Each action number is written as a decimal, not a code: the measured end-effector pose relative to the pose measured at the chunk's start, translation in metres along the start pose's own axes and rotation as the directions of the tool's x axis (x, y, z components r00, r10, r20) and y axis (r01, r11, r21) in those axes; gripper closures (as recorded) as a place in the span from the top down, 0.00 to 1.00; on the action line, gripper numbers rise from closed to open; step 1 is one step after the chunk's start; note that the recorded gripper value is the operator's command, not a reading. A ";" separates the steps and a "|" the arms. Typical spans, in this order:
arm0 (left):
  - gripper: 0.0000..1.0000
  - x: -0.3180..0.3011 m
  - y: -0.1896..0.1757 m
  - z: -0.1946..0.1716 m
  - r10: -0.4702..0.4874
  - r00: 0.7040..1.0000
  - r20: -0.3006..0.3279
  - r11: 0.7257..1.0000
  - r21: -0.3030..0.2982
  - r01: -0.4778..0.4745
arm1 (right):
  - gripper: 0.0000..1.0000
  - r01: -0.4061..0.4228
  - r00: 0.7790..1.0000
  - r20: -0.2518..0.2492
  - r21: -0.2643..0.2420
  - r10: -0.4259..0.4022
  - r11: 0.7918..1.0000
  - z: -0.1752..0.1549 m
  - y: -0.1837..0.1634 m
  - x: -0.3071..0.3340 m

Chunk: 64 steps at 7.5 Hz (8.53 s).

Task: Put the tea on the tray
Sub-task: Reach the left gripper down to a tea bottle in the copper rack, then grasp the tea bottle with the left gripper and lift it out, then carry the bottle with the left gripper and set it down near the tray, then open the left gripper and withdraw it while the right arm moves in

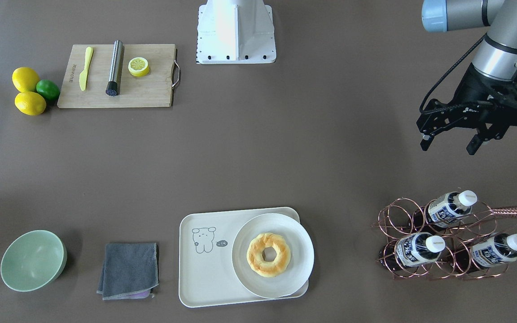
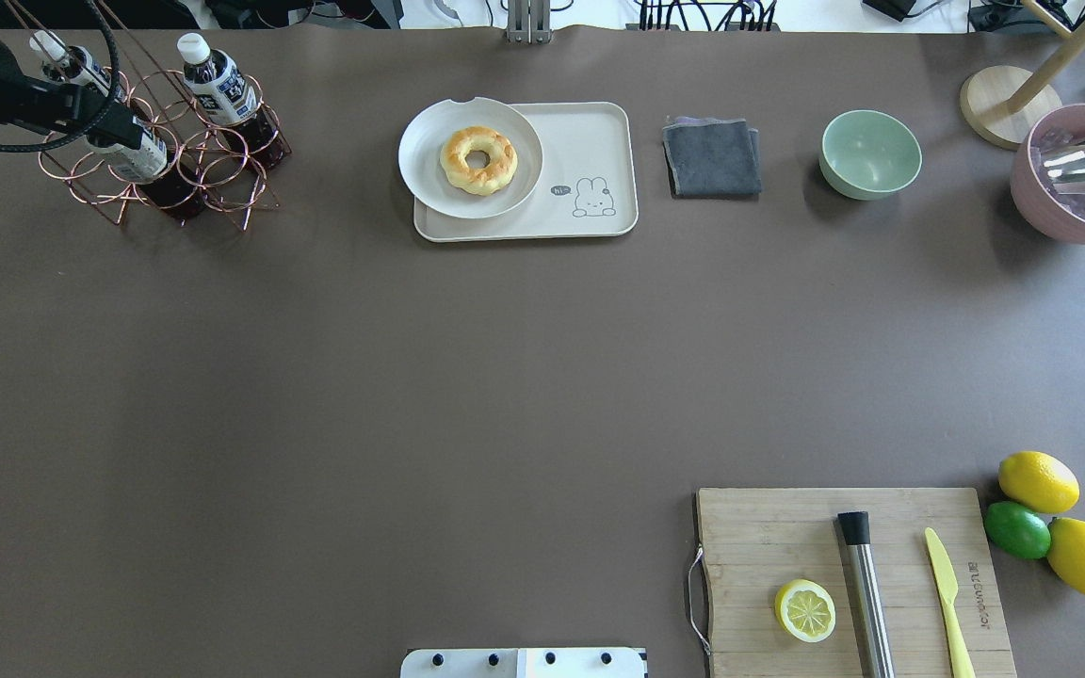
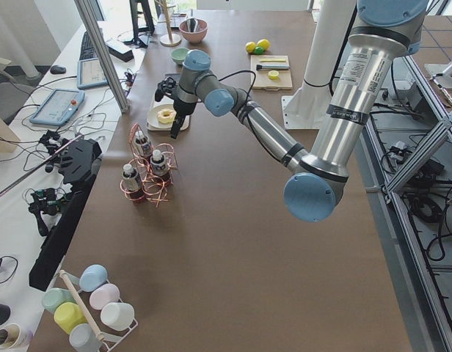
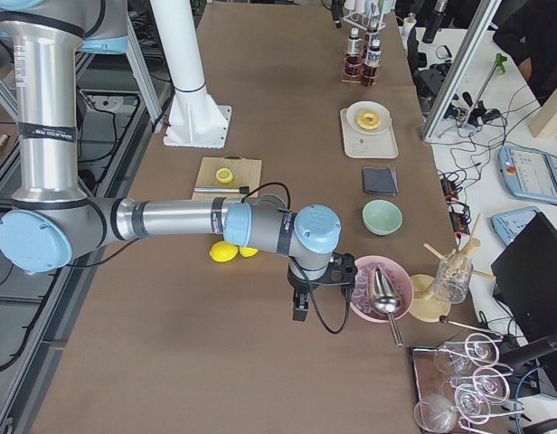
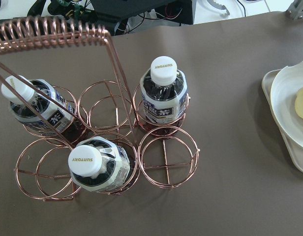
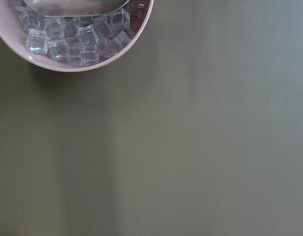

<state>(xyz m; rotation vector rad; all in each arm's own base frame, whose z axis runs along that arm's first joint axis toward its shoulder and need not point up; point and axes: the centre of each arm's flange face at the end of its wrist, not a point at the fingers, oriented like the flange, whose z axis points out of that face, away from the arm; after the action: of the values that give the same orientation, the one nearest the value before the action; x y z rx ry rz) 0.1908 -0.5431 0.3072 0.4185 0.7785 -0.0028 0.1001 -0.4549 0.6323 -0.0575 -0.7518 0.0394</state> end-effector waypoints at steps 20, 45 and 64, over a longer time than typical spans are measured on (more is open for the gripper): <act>0.00 -0.074 -0.039 0.098 0.020 1.000 0.007 0.999 0.034 -0.020 | 1.00 0.035 0.999 -0.001 0.034 -0.035 0.999 -0.017 -0.013 -0.017; 0.00 0.438 0.069 -0.037 -0.211 0.976 0.045 0.977 -0.017 0.212 | 1.00 0.036 0.999 0.021 0.036 -0.037 0.999 -0.017 -0.014 -0.019; 0.98 0.403 0.060 -0.021 -0.075 0.997 0.016 0.997 0.013 0.074 | 1.00 0.034 0.999 0.019 0.035 -0.035 0.999 -0.019 -0.021 -0.020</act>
<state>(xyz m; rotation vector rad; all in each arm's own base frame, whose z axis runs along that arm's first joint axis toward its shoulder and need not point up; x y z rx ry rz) 0.4748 -0.4200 0.0410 0.4006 0.7775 -0.0807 0.0987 -0.4775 0.6062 -0.0106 -0.7709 0.0202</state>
